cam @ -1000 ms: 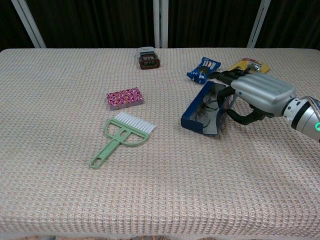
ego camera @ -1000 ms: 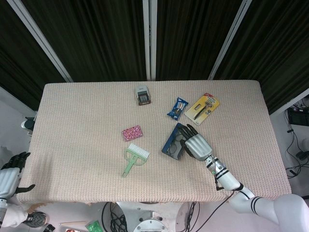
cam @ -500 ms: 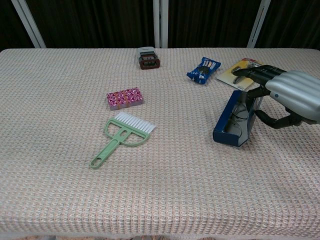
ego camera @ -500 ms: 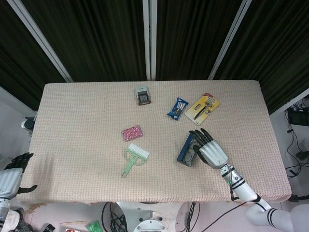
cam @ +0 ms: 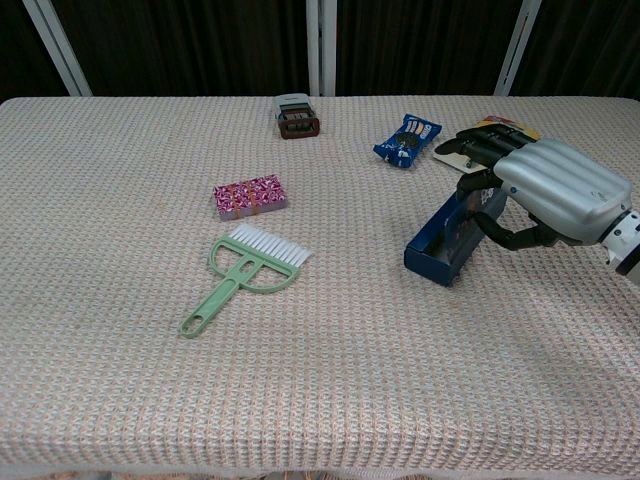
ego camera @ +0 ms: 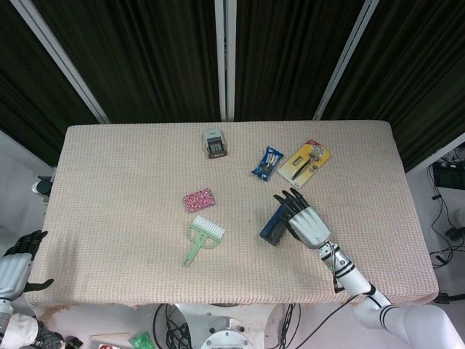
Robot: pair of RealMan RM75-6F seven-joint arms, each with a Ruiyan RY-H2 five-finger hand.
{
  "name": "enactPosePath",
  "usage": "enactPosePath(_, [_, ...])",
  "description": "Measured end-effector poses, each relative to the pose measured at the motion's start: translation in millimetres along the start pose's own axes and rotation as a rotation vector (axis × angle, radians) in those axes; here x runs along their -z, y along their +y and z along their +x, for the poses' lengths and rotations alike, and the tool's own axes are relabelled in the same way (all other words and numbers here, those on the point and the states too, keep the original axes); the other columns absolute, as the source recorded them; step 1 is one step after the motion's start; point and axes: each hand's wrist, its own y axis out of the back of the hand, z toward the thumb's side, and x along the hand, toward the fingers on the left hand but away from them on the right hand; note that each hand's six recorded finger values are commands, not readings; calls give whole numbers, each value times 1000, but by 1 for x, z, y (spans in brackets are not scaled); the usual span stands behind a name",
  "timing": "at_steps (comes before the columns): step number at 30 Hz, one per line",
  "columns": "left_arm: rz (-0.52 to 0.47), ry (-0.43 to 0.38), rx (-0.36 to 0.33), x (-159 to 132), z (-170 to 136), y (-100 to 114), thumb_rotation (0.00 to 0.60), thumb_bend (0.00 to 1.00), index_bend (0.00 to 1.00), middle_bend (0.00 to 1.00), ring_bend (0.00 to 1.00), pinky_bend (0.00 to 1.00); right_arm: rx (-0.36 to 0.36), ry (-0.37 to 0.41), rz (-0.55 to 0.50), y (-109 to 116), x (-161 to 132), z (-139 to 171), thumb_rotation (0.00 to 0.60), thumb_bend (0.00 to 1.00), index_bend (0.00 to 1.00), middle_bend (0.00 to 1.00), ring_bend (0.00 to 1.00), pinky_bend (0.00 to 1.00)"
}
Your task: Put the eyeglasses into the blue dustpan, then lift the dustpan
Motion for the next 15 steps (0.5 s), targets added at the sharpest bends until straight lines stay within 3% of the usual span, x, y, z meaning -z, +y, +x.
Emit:
enactPosePath(1, [0, 0, 0, 0, 0, 0, 600, 77, 83, 61, 80, 242, 2, 1, -3, -1, 0, -1, 600, 328, 503, 23, 0, 0])
enactPosePath(2, [0, 0, 0, 0, 0, 0, 600, 77, 83, 61, 80, 242, 3, 2, -5, -2, -1, -2, 600, 299, 262, 3, 0, 0])
enactPosePath(3, [0, 1, 1, 0, 0, 0, 600, 77, 83, 62, 80, 242, 6, 1, -4, -3, -1, -3, 600, 272, 94, 0, 0, 0])
enactPosePath(4, [0, 1, 1, 0, 0, 0, 600, 77, 83, 62, 80, 242, 8, 0, -1, -3, -1, -4, 600, 251, 17, 0, 0, 0])
enactPosePath(15, [2, 1, -3, 0, 0, 3, 600, 77, 83, 61, 80, 242, 97, -1, -74, 6, -7, -12, 600, 176, 0, 0, 0, 0])
